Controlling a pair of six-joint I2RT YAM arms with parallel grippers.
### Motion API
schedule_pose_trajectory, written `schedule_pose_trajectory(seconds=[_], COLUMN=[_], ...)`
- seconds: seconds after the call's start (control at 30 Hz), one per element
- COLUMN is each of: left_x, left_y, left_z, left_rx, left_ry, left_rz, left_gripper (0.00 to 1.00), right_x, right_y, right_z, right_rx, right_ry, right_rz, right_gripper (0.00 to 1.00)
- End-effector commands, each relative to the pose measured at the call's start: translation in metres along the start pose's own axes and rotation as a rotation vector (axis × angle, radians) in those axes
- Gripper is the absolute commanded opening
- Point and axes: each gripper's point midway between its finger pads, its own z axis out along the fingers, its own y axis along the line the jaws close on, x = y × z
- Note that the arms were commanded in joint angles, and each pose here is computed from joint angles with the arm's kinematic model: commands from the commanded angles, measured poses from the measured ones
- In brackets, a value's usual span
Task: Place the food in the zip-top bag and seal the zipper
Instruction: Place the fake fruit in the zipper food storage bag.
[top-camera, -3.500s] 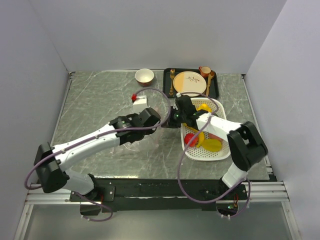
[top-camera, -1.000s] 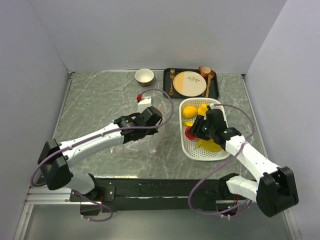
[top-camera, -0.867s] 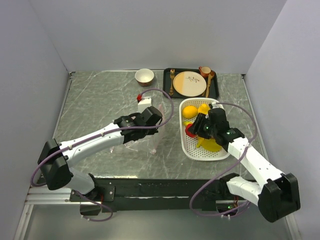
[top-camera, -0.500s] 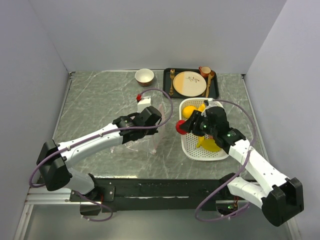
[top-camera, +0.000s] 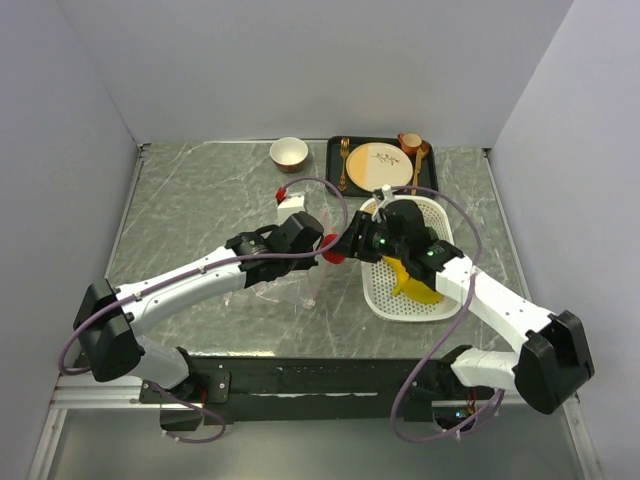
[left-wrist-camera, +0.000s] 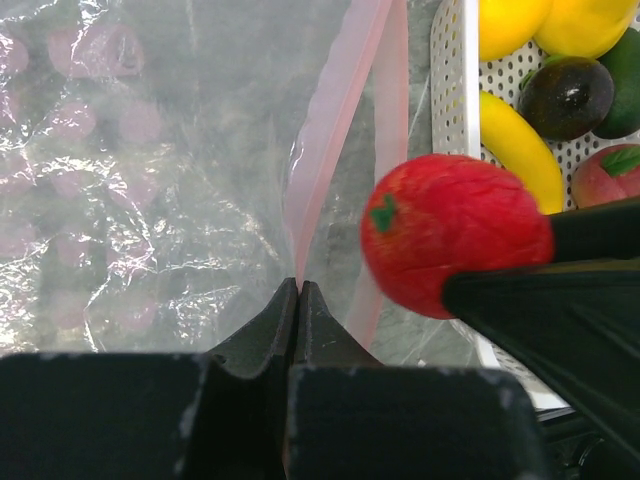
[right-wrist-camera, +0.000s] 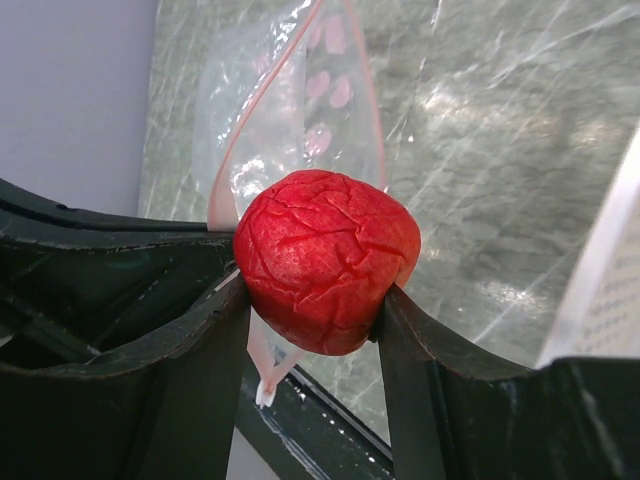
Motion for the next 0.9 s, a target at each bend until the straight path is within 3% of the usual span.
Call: schedule_pose_trajectory(seconds=[0.0, 0.57, 0.87], left_x=[-0.011, -0.021, -0.036], left_y=[-0.012, -0.02, -0.011], left_z=[-0.002, -0.019, -0.034], left_rx=[0.038, 0.1, 0.071], left_ry=[-0.028, -0.041, -0.094], left_rz=[0.012, -0.033, -0.057], left_gripper=[0.01, 0.01, 0.01], right_x=[-0.013, 0.004, -0.012], right_y=[0.032, 0.016, 0.035], right_z=[0.008, 0.042, 0.028], right_rx=[-0.088, 0.04, -0.016], right_ry=[-0.009, 0.086, 0.015], right_rz=[-0.033, -0.097, -0.15], right_gripper=[0.28, 0.33, 0.64])
